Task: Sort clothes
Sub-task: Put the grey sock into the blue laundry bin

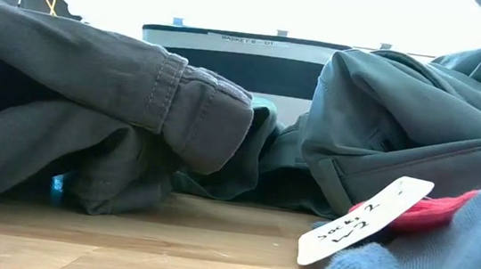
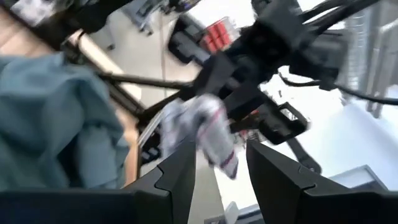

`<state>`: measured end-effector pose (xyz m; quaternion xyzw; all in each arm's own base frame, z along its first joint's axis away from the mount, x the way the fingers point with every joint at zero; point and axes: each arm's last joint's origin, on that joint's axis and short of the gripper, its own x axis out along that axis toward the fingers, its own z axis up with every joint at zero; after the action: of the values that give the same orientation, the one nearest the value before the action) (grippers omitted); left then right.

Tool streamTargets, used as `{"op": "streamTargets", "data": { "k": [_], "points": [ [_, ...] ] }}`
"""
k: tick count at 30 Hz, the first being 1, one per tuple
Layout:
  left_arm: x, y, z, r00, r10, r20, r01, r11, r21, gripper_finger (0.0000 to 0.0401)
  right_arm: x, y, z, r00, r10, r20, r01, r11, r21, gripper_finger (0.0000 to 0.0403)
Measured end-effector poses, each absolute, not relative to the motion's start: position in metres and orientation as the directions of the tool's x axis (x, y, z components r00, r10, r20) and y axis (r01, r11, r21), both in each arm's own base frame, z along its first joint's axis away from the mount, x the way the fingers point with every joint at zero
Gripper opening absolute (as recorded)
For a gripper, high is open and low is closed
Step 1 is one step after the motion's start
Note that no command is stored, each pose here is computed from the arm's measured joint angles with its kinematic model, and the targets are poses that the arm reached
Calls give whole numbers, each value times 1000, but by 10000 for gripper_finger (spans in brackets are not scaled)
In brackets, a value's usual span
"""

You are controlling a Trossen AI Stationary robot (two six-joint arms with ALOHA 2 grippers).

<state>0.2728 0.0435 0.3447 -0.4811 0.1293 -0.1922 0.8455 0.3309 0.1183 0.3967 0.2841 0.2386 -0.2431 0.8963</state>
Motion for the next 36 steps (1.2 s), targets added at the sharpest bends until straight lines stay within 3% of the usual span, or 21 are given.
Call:
{"op": "streamTargets", "data": {
  "k": [6, 14, 21, 36],
  "points": [
    [277, 53, 333, 886, -456, -90, 131, 431, -893, 140, 334, 109, 397, 755, -362, -547, 587, 745, 318, 0],
    [290, 55, 336, 889, -457, 21, 232, 411, -882, 140, 333, 93, 390, 697, -319, -642, 536, 826, 171, 0],
    [299, 53, 329, 910, -416, 3, 193, 415, -889, 140, 327, 90, 385, 636, -340, -693, 504, 863, 40, 0],
    [316, 44, 307, 933, -352, -75, 82, 411, -908, 140, 329, 82, 384, 627, -320, -710, 446, 895, -9, 0]
  ]
}}
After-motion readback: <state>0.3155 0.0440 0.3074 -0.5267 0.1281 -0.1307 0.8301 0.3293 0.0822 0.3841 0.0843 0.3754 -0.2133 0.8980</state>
